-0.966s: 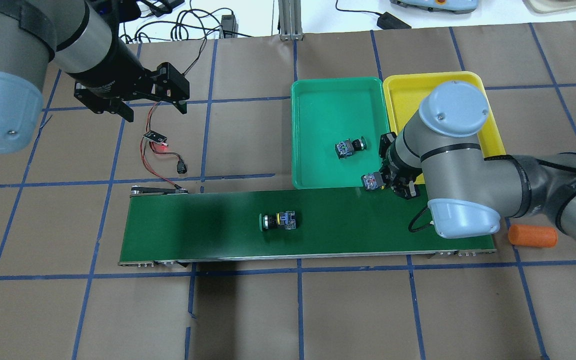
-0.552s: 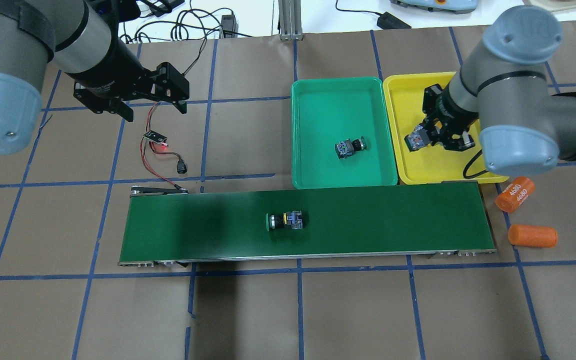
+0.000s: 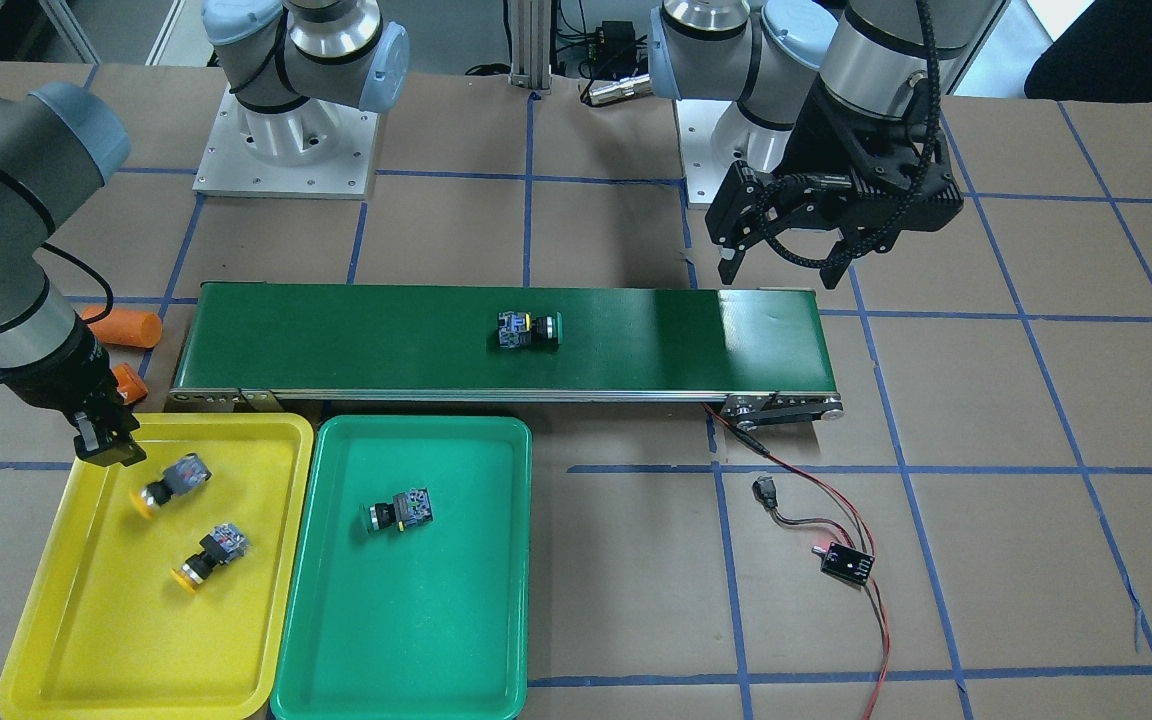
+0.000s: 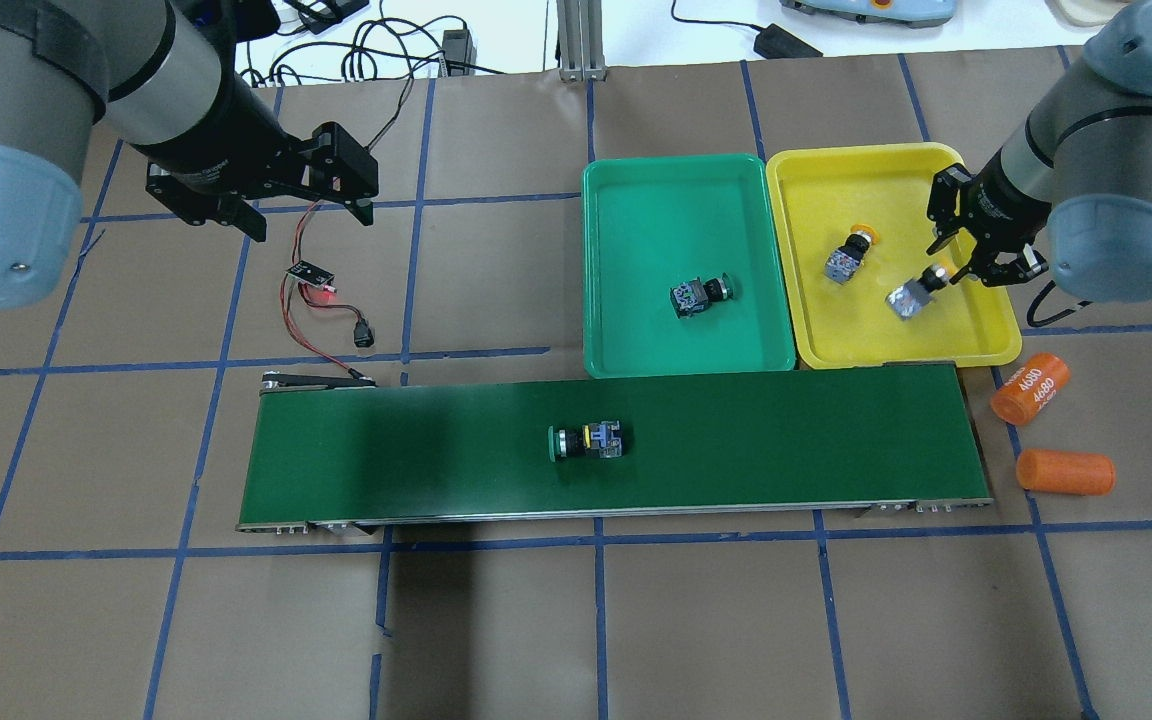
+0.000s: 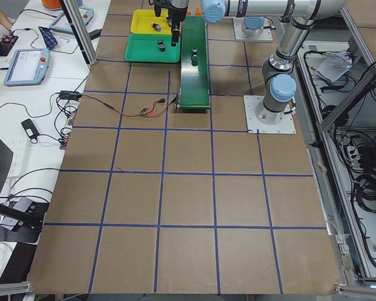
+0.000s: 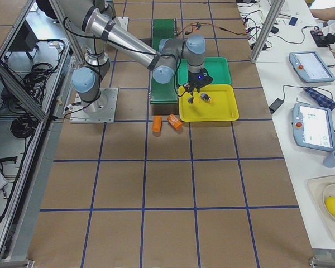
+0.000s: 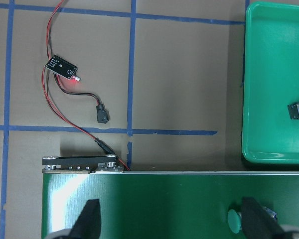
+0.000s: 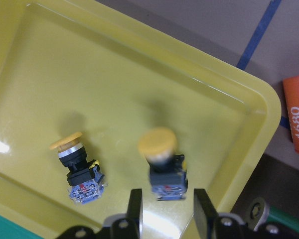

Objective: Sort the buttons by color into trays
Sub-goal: 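Place the yellow button in the yellow tray and open the right gripper, then move the right gripper back down over the green button on the belt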

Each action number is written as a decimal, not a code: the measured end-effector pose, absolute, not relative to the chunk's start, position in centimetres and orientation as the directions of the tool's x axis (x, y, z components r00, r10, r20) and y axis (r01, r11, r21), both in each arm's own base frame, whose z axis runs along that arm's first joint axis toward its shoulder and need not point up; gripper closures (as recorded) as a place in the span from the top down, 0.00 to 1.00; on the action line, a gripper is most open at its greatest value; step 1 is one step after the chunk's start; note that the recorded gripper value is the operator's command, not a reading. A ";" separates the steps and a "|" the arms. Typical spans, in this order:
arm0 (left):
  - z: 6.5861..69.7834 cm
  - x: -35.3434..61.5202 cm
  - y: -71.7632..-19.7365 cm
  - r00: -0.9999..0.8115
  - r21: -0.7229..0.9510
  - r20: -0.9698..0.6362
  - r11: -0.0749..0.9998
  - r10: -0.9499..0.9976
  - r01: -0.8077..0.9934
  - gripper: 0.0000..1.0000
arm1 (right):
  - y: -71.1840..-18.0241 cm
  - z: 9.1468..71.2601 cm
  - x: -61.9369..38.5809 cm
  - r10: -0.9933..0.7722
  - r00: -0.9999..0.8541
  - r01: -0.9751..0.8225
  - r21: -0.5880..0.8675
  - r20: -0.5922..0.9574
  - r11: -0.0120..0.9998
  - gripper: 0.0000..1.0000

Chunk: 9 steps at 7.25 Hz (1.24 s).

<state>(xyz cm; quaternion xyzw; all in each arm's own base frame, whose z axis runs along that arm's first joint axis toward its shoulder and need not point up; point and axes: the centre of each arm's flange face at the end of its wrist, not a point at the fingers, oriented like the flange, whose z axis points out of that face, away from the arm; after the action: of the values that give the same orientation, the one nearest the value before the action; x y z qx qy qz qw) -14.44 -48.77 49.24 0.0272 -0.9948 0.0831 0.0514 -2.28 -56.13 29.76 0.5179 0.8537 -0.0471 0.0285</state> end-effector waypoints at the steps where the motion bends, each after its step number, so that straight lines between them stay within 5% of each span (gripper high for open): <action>1: 49.4 -14.4 -48.7 -0.993 -0.165 0.107 0.984 -0.045 -0.063 1.00 | -56.2 29.7 -2.4 0.880 -0.464 0.886 -0.050 -0.096 0.462 1.00; 3: 49.7 -14.4 -48.6 -0.993 -0.171 0.108 0.983 -0.045 -0.063 1.00 | -55.0 31.9 -1.2 0.873 -0.476 0.880 -0.055 -0.108 0.472 1.00; 6: 50.0 -14.4 -48.2 -0.993 -0.177 0.109 0.982 -0.044 -0.063 1.00 | -46.5 41.5 4.5 0.852 -0.517 0.855 -0.014 -0.079 0.518 1.00; 9: 50.2 -14.4 -48.1 -0.993 -0.181 0.109 0.981 -0.044 -0.063 1.00 | -42.4 40.4 7.2 0.876 -0.482 0.875 0.052 -0.006 0.482 1.00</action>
<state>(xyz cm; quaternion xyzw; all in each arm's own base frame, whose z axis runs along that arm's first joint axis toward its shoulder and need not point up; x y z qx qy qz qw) -14.42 -48.09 50.18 0.0269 -0.9939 0.0927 0.0525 7.22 -42.36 40.45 0.5086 0.8606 0.0209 0.0158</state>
